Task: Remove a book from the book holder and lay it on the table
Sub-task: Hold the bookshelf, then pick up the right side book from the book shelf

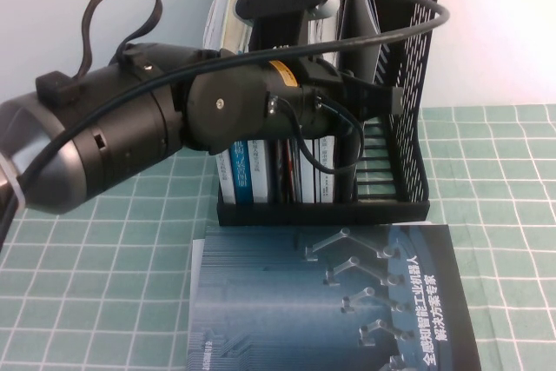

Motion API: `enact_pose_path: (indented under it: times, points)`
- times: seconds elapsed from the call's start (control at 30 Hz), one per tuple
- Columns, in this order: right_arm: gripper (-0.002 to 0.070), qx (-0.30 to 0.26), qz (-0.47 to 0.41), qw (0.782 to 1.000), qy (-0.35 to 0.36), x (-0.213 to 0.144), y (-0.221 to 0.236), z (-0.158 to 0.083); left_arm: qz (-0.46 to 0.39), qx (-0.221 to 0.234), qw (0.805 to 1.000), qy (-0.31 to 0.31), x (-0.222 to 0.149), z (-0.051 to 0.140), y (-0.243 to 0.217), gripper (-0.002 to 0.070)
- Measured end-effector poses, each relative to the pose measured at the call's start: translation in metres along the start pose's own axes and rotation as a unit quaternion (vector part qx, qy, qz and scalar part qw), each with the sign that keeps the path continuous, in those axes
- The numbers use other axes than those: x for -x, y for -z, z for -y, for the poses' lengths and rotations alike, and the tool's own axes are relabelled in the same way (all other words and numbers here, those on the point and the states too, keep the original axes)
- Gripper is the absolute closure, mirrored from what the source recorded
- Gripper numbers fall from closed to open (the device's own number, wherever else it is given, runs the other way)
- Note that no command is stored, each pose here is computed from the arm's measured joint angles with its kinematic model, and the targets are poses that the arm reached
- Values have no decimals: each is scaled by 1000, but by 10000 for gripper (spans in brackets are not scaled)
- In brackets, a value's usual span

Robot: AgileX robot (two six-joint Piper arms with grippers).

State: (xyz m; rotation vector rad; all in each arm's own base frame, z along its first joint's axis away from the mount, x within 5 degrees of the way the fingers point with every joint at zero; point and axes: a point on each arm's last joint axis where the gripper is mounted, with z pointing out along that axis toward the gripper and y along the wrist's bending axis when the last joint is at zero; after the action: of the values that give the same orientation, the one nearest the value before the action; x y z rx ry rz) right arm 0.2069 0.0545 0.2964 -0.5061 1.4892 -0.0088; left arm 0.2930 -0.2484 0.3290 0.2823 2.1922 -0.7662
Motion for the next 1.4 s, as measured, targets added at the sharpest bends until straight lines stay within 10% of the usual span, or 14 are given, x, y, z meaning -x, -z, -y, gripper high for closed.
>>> enact_pose_path:
  times: [0.2, 0.5, 0.8, 1.0, 1.2, 1.4]
  points:
    - [659, 110, 62, 992, -3, -27, -42, -33, 16, -4, 1000, 4, 3, 1, 0, 678]
    - [312, 185, 43, 977, -93, -81, -93, -61, 19, 12, 999, 46, 9, -13, 2, 678]
    - [275, 216, 66, 969, -98, -66, -123, -93, 15, 18, 998, 57, 10, -18, 2, 678]
    - [325, 174, 76, 979, -79, -47, -148, -97, 14, 19, 998, 57, 10, -19, 2, 678]
    - [610, 153, 83, 981, -82, -43, -157, -93, 3, 24, 998, 58, 6, -21, -5, 678]
    - [658, 136, 110, 980, -99, -38, -157, -90, -5, 19, 999, 36, 2, -15, -5, 678]
